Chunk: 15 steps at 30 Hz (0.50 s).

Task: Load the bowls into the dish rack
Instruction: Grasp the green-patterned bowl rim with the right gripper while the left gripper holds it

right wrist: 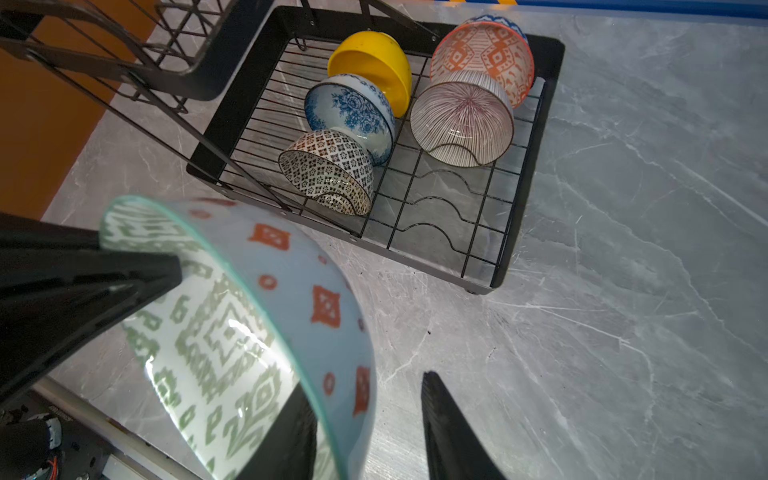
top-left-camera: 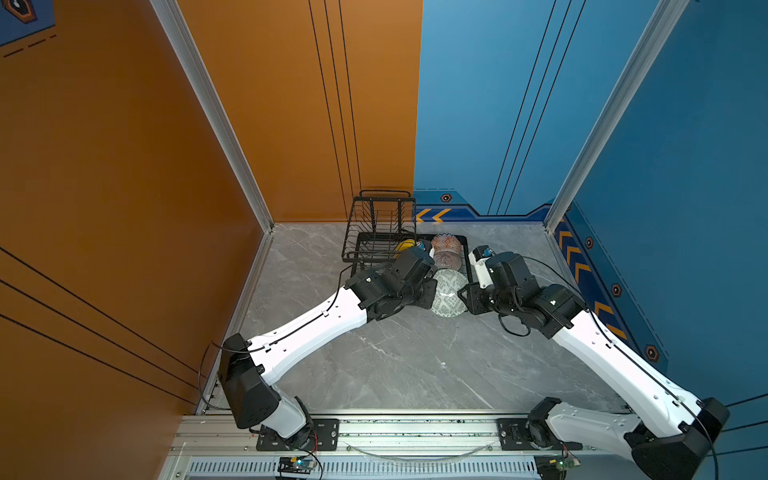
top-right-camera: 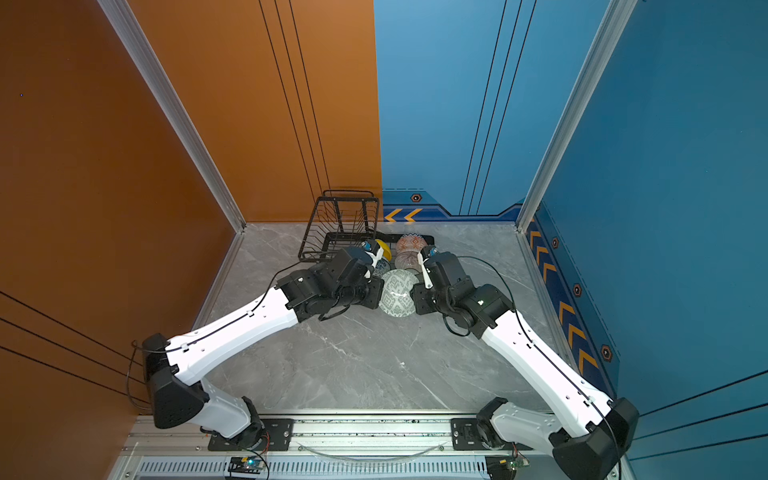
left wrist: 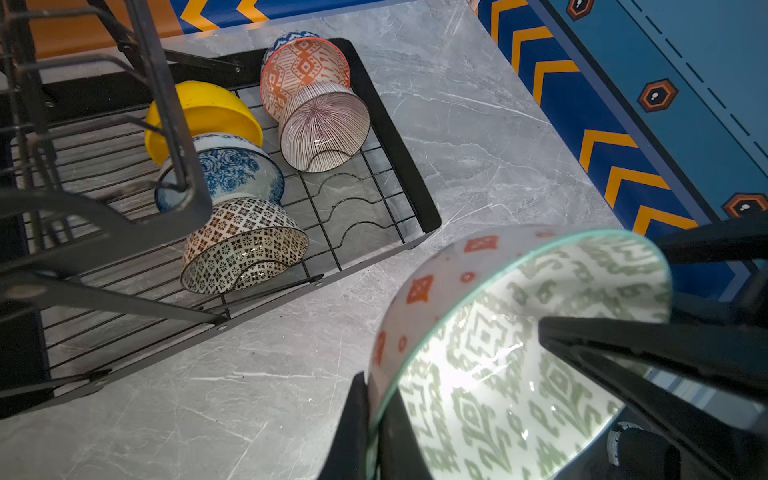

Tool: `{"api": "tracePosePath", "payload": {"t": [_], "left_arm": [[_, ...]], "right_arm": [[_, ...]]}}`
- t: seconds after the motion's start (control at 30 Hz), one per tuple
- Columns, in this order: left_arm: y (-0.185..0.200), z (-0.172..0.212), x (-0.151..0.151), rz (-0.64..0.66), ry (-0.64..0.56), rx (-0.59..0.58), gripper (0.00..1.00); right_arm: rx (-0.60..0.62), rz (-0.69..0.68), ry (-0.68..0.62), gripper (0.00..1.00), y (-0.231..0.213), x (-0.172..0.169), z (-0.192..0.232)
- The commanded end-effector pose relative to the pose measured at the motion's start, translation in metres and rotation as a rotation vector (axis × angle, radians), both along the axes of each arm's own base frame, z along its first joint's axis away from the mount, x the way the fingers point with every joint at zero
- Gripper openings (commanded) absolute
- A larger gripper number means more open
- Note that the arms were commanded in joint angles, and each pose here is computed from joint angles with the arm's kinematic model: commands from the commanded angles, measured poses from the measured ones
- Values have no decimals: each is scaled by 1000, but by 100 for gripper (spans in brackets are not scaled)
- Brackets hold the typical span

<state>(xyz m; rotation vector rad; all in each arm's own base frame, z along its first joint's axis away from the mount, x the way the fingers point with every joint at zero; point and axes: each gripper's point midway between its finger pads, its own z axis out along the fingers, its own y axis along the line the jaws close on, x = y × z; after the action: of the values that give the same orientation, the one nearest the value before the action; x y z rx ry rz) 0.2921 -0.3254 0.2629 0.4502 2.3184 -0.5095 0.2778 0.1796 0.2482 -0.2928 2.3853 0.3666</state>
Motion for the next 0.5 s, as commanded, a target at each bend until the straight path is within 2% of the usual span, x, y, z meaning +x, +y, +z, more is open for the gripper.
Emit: {"api": "tracePosePath", "payload": {"t": [0.0, 0.07, 0.27, 0.43, 0.47], "left_arm": [[1, 26, -1, -6, -55, -52, 0], [1, 27, -2, -9, -55, -53, 0], [0, 25, -2, -13, -56, -56, 0], [7, 25, -2, -4, -60, -53, 0], [9, 25, -2, -4, -57, -54, 3]], "right_arm": [[6, -33, -41, 34, 1, 9, 9], [4, -31, -39, 29, 3, 10, 8], [-12, -34, -44, 1, 2, 12, 6], [-40, -43, -67, 0, -4, 15, 9], [-52, -37, -72, 0, -5, 15, 9]]}}
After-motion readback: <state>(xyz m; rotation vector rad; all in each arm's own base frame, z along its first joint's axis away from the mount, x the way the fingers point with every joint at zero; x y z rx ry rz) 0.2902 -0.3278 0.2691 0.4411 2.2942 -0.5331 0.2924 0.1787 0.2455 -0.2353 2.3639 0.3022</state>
